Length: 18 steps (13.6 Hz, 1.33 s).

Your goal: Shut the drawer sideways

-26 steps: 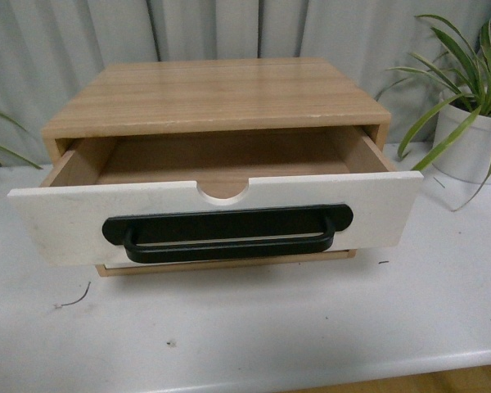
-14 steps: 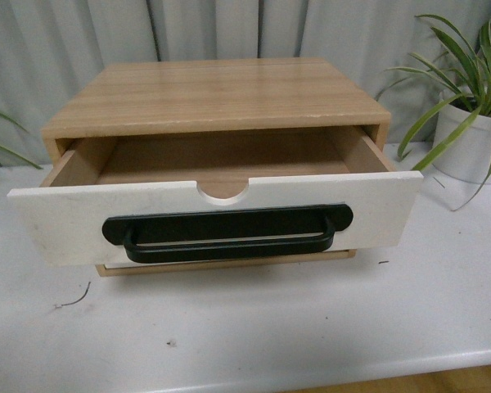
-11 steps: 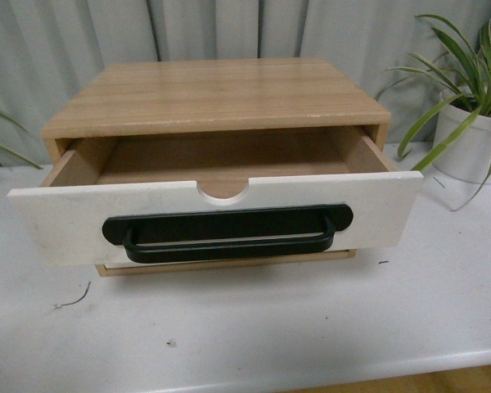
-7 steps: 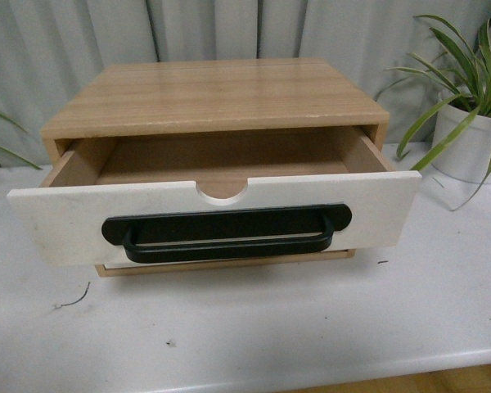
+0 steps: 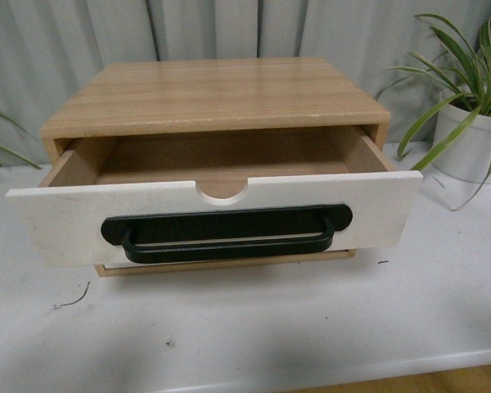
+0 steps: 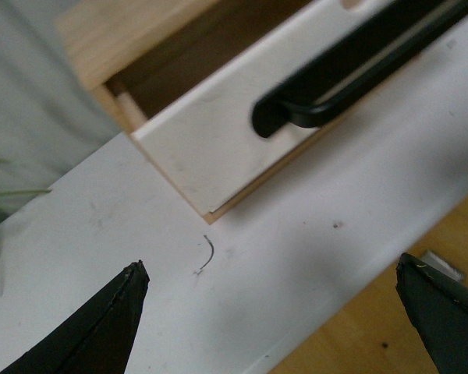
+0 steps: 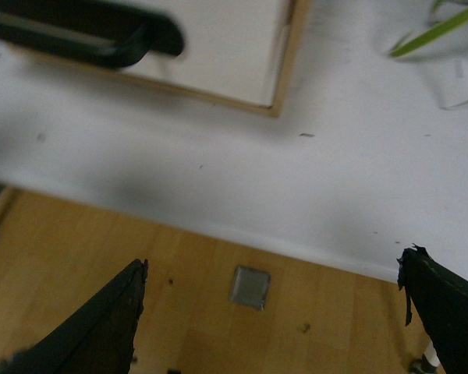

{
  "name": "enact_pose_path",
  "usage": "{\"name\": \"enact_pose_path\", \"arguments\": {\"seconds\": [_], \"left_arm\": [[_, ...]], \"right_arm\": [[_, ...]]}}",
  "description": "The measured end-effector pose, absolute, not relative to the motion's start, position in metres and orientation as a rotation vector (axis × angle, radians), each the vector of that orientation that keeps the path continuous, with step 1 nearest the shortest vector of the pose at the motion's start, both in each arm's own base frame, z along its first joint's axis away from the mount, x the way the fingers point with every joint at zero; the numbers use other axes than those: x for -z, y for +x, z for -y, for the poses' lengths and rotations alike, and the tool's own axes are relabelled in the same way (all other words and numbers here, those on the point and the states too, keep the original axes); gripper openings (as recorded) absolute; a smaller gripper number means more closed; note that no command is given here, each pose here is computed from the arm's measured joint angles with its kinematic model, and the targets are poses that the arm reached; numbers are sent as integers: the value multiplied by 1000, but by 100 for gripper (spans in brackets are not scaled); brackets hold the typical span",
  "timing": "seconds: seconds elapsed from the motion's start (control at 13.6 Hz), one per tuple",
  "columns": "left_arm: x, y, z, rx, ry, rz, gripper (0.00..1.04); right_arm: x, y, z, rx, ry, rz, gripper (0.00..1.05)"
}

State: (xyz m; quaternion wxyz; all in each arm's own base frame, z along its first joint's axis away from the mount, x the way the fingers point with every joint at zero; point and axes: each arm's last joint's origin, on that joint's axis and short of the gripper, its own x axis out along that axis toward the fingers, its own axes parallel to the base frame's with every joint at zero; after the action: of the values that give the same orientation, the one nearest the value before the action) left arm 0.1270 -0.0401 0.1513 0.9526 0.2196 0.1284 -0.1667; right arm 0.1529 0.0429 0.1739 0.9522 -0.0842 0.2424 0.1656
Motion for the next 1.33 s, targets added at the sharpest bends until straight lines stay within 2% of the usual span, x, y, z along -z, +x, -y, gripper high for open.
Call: {"name": "enact_pose_path", "arguments": {"seconds": [0.29,0.44,0.59,0.88,0.96,1.03,1.33], "left_arm": [[-144,159,56,572,674,-227,98],[-130,172,58,630,745,-303,98],[-122,185,57,628,784,-321,98],[-130,214,54,548,780,-266,98],[-126,222,52,546,776,-294,98],[-129,246,55,518,780,-278,98],[-137,286,64,467,793,-241,98]], "right_arm": [[-162,192,-82,-575,-426,-555,98],[-157,208,-93,-633,-496,-577,98],[-160,228,-105,-658,-546,-546,98],[-154,250,-125,-741,-576,-516,98],[-153,265,-134,-757,-607,-503,98],[-153,287,-140,-741,-662,-471,98],[-158,323,-137,-682,-696,-417,98]]}}
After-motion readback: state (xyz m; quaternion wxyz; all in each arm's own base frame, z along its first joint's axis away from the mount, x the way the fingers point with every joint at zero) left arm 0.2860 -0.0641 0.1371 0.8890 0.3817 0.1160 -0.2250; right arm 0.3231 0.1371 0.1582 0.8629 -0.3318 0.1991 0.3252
